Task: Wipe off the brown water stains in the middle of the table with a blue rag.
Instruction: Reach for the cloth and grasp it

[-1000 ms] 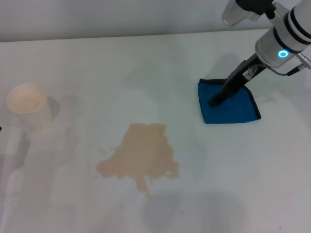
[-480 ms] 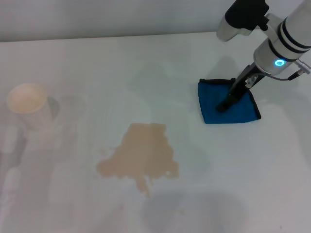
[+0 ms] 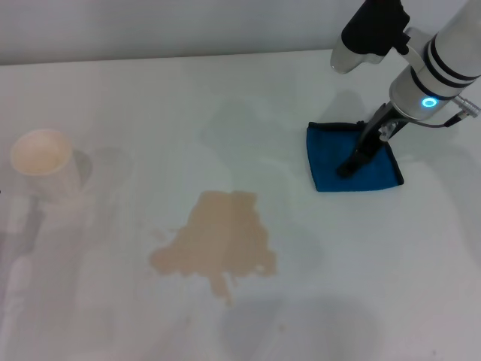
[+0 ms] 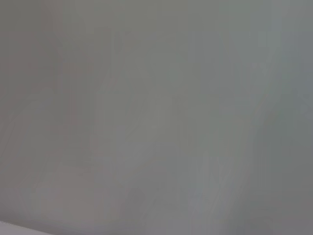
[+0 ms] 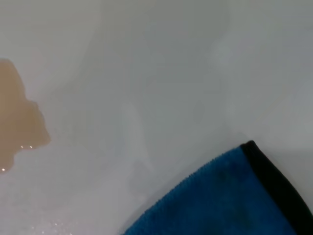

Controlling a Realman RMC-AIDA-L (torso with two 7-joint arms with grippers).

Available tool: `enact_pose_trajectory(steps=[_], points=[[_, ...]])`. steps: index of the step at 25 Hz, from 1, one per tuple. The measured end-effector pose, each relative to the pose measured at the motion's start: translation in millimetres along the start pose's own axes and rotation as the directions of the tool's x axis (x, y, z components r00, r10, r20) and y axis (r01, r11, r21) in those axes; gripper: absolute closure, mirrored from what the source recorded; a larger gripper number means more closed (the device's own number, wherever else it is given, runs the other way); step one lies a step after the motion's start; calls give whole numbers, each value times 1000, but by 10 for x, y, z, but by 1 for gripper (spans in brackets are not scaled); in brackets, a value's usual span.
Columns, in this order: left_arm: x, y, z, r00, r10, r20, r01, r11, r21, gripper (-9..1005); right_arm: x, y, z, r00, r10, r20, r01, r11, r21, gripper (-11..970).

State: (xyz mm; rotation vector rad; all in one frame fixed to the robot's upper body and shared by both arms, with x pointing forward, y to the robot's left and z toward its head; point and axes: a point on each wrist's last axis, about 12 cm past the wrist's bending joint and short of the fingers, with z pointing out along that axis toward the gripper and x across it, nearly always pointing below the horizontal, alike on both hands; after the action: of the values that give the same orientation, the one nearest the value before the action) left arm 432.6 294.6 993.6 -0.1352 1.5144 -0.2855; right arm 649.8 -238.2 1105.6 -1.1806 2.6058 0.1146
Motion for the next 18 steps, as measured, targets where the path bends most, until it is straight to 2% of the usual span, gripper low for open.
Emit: enact_pose_trajectory(steps=[11, 16, 18], points=[[-12, 3, 30, 999, -34, 3, 34, 999, 7, 104, 41, 9, 27, 1000, 2, -15, -2, 1000, -2, 212], [-14, 5, 33, 999, -33, 3, 33, 999, 7, 104, 49, 15, 29, 1000, 1, -20, -1, 1000, -5, 318], [-14, 6, 33, 999, -33, 3, 33, 999, 7, 104, 51, 23, 25, 1000, 0, -27, 0, 1000, -12, 330]])
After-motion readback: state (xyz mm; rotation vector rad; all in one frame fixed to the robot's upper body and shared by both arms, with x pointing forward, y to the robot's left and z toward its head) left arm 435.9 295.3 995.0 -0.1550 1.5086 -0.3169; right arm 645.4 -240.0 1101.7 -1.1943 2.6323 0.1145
